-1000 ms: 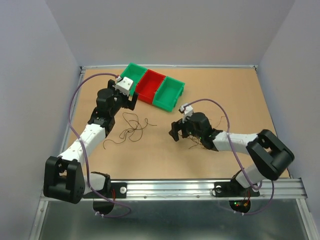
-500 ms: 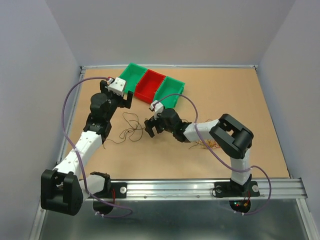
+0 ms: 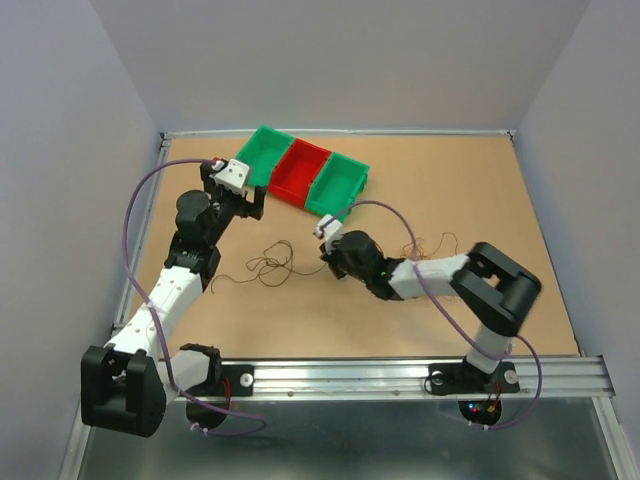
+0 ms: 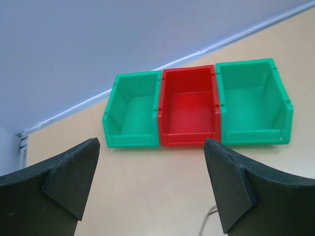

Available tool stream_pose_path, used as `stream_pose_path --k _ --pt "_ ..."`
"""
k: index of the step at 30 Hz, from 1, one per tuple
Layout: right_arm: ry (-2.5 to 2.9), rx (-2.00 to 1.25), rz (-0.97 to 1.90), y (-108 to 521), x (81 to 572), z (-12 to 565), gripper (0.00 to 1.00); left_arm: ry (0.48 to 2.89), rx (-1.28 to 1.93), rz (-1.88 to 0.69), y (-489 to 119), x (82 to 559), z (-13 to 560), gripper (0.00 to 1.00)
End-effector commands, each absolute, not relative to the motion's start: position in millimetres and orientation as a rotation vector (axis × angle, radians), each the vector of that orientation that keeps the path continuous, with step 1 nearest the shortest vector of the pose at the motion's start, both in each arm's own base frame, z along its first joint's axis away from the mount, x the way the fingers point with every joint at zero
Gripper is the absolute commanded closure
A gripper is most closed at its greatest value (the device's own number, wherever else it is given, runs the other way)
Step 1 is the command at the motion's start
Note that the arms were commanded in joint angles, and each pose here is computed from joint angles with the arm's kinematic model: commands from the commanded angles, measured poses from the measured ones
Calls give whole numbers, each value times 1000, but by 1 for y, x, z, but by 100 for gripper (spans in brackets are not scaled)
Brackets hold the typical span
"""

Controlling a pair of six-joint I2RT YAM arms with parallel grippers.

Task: Untangle the cables

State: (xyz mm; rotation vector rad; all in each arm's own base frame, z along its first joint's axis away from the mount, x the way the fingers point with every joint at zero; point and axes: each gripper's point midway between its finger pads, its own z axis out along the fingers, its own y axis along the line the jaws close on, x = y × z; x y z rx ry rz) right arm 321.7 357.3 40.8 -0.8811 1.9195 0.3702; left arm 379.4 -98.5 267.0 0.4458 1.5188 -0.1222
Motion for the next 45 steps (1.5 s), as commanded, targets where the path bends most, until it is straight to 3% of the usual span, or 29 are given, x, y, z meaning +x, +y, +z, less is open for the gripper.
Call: stream_pose_path --k 1,6,18,37,40,41,45 --pt "1544 -630 617 331 297 183 100 1401 629 -275 -135 362 278 2" --pt "1378 -611 779 305 247 226 99 1329 869 -486 -179 331 265 2" --pt "1288 -490 832 281 233 254 99 967 1346 -658 -262 230 218 1" --pt "1070 -472 959 304 230 354 100 1048 1252 -1004 -342 235 219 2" --pt "982 -410 973 296 228 390 99 1108 1257 -1051 -352 236 201 14" --pt "960 -383 977 291 227 400 99 1117 1256 -1056 -354 238 199 25" --pt "782 -198 946 252 224 506 100 1162 1249 -1033 -351 250 186 47"
